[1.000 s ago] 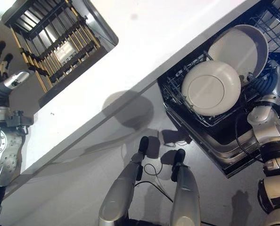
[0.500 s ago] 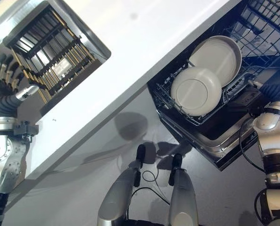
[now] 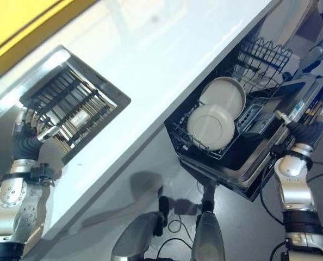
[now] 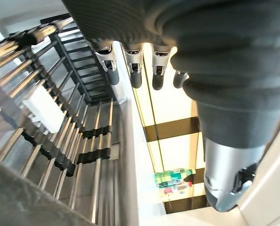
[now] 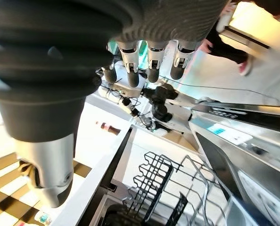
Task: Pick up plates and place into dishwasher.
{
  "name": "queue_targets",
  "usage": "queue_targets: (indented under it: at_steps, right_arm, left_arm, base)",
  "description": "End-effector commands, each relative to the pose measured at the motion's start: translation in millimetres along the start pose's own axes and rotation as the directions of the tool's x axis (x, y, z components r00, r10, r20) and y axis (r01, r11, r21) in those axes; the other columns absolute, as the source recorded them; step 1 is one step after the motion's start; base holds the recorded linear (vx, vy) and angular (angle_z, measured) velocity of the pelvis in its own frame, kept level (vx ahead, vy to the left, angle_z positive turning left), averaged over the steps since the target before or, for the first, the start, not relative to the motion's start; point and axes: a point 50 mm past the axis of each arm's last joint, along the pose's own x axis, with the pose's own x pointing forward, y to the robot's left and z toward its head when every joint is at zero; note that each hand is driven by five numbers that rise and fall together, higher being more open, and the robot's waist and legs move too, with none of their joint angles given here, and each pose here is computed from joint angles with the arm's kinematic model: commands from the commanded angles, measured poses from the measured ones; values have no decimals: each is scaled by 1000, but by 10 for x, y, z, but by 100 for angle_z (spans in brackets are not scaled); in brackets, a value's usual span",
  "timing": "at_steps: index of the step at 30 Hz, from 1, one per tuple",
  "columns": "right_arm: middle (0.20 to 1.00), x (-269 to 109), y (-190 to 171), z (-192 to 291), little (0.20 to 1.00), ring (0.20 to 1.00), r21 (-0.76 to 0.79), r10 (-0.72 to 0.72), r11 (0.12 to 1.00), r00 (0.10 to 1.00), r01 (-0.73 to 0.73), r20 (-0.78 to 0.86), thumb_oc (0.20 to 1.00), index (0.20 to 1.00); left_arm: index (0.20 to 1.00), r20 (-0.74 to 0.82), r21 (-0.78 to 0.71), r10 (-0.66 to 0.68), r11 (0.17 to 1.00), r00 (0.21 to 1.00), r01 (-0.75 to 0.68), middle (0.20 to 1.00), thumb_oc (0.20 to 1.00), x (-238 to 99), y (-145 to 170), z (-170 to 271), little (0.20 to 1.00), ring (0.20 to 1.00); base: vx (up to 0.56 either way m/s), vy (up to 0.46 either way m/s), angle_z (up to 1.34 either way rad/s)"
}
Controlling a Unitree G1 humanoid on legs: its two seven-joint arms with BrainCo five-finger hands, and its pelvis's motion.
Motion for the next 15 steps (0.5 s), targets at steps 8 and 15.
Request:
queue_targets:
  at_steps: [8,15]
  right_arm:
    - [1000,104,78,503,1000,1000,89,-99,993,956,77,274,1000,1000]
    - [1000,-55,213,335,1000,1000,327,-88,944,988,43,125,1000,1000]
  left_arm:
    - [1000,1,61,-78,995,997,78,1000,1000,13,74,77,1000,1000]
    - [1000,-8,96,-115,989,993,115,1000,1000,34,134,123,1000,1000]
  base:
    - [-103,142,3]
    - [-43,56,15]
